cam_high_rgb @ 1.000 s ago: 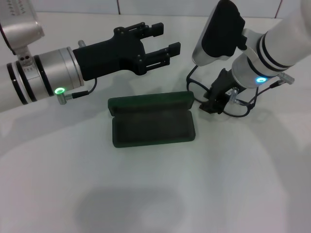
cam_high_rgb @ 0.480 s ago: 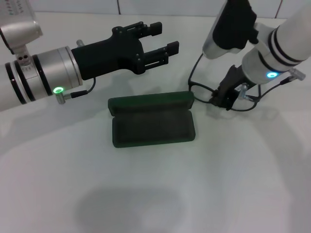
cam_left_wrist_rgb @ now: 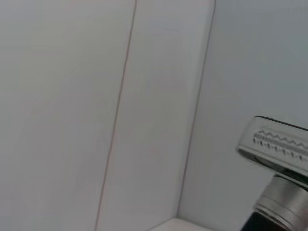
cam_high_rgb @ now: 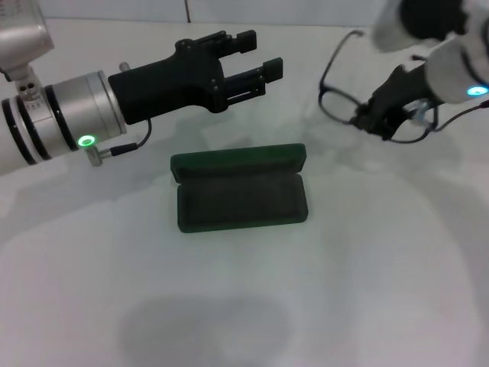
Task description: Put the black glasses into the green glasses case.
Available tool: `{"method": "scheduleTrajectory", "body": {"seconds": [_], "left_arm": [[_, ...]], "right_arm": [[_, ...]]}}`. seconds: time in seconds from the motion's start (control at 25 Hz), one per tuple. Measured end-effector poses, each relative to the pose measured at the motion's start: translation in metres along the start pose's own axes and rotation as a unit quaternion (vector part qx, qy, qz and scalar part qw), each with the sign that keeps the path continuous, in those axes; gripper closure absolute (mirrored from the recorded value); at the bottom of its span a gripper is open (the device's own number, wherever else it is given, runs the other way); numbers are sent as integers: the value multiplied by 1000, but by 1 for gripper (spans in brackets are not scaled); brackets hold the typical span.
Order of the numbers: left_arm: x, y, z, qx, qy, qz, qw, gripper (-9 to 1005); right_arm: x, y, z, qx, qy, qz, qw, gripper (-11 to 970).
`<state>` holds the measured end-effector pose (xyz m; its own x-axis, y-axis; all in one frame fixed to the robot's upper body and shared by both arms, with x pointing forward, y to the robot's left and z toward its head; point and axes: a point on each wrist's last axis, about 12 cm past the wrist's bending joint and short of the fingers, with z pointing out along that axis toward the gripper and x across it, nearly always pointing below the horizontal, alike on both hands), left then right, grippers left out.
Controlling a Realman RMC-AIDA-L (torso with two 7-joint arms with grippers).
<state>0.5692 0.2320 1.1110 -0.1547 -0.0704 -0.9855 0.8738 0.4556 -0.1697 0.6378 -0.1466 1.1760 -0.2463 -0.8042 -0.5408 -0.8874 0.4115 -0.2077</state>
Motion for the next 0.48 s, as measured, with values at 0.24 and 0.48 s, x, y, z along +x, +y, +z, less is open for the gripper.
{"method": "scheduleTrajectory", "body": {"seconds": [0.24,0.48], "left_arm": [[-6,-12,-4,45,-39,-9,998,317],[-18,-24,-17,112,-79,-39,990,319]], "right_arm": [[40,0,-31,-3,-152,1,988,841],[103,28,-31,14,-362,-58,930,840]]}}
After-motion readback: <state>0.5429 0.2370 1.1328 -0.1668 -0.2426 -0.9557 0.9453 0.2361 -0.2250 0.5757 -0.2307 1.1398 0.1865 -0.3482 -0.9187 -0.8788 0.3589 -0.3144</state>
